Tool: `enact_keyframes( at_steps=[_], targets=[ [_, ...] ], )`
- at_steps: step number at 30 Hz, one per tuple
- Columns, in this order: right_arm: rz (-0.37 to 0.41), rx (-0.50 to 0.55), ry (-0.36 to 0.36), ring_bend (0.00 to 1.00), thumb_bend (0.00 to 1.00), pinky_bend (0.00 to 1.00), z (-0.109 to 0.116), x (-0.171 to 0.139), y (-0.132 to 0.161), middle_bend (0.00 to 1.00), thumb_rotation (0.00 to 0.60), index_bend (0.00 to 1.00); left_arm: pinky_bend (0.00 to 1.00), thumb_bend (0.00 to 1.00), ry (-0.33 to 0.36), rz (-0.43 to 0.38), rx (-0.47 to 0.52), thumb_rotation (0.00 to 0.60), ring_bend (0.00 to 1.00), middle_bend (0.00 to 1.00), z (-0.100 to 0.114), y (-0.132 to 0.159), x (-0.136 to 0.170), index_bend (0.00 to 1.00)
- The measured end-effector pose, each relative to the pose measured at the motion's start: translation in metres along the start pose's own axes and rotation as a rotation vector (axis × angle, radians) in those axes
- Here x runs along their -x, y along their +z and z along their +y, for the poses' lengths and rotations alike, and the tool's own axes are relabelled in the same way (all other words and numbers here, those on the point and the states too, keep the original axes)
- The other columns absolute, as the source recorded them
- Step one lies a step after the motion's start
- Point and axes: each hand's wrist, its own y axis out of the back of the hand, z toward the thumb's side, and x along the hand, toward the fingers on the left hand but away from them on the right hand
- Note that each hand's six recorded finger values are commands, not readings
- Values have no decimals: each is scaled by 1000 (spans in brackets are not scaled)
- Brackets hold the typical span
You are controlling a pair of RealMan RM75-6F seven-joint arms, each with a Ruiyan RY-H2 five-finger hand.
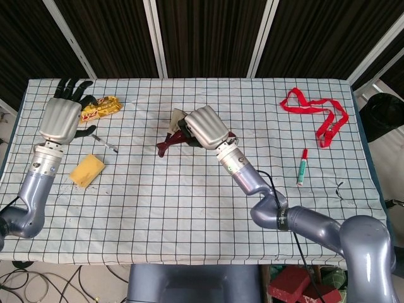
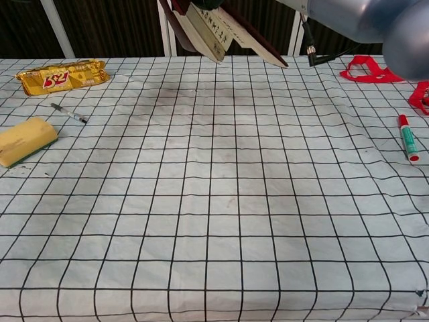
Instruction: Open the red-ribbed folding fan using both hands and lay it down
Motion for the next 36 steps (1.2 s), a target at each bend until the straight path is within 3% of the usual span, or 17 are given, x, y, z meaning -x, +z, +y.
enact_keyframes(
  at_steps=[13,23,36],
  targets=[
    [-1,24,7,1000,484,927,2,1,7,1000,600,895,4,148,-46,-71,14,600,0,154,-28,45,-34,422],
    [-22,107,-8,1000,484,927,11,5,13,1000,600,899,4,147,-41,-169,71,600,0,162,-38,92,-50,449],
    [-38,161,-5,1000,485,927,15,5,16,1000,600,900,4,162,-30,-204,115,600,0,165,-47,130,-66,467]
  ],
)
